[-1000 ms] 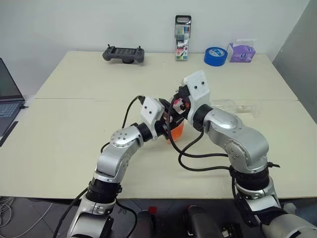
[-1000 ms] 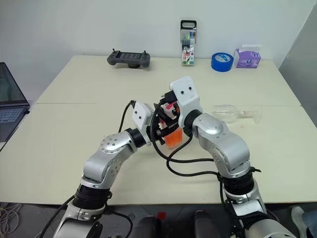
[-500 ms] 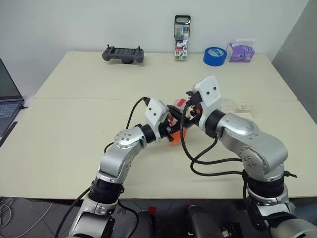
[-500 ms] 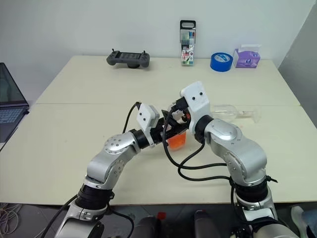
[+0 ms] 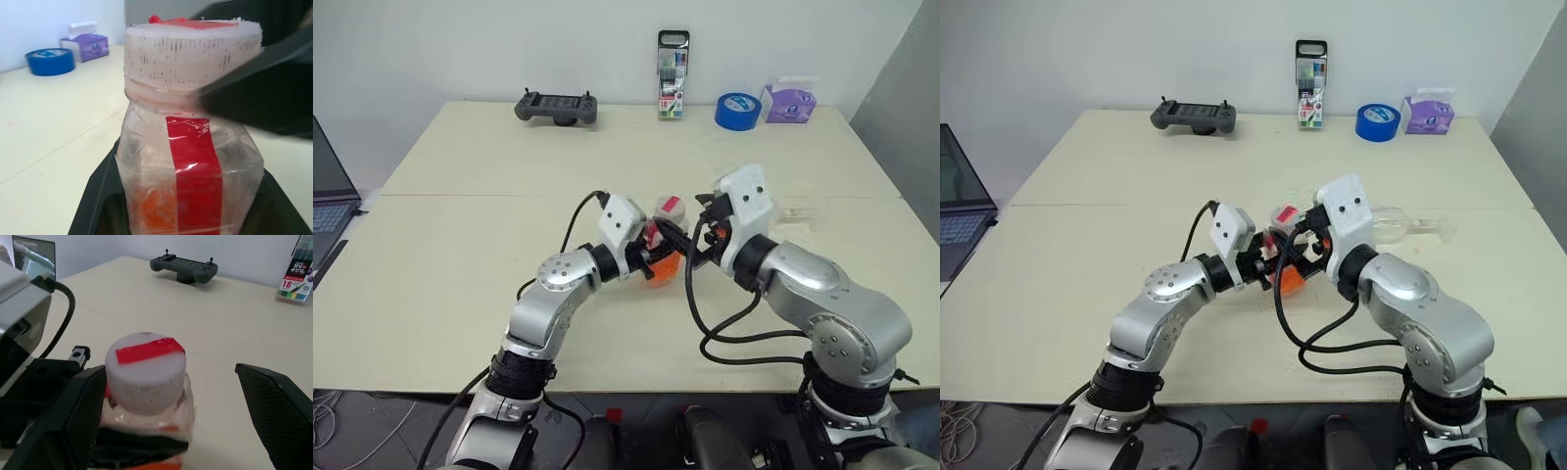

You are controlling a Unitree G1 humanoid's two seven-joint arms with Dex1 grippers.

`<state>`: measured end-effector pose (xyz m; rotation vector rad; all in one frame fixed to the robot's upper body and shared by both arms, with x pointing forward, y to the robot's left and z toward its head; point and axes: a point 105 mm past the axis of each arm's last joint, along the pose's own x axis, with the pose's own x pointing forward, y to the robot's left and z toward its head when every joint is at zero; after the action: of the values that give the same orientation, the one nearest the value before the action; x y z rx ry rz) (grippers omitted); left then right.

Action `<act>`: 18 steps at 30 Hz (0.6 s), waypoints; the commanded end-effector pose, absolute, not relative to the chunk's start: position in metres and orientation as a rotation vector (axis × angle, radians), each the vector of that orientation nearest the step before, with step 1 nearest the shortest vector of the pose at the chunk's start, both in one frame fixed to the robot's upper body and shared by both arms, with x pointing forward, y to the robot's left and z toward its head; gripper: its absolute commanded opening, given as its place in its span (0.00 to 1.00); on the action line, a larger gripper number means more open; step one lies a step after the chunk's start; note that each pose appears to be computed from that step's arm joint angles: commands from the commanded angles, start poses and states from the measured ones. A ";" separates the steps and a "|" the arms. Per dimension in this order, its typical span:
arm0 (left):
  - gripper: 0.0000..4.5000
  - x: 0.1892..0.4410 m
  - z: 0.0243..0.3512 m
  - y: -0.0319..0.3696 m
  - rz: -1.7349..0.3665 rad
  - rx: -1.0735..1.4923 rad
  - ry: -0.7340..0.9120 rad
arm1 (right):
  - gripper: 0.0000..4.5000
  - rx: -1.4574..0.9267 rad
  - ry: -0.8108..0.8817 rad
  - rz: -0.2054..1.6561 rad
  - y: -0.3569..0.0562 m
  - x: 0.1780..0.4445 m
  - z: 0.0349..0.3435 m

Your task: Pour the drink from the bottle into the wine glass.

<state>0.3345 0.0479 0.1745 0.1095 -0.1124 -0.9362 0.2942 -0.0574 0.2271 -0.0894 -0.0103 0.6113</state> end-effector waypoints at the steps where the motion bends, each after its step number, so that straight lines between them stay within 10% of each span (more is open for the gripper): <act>1: 0.39 0.333 0.191 0.049 -0.929 0.111 -0.187 | 0.97 -0.065 -0.074 0.561 -0.054 0.288 0.240; 18: 0.39 0.331 0.190 0.049 -0.927 0.114 -0.191 | 0.89 -0.021 -0.091 0.527 -0.032 0.292 0.246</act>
<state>0.3356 0.0502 0.1739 0.1020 -0.1127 -0.9256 0.2939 -0.0326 0.2321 -0.0256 -0.0271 0.5341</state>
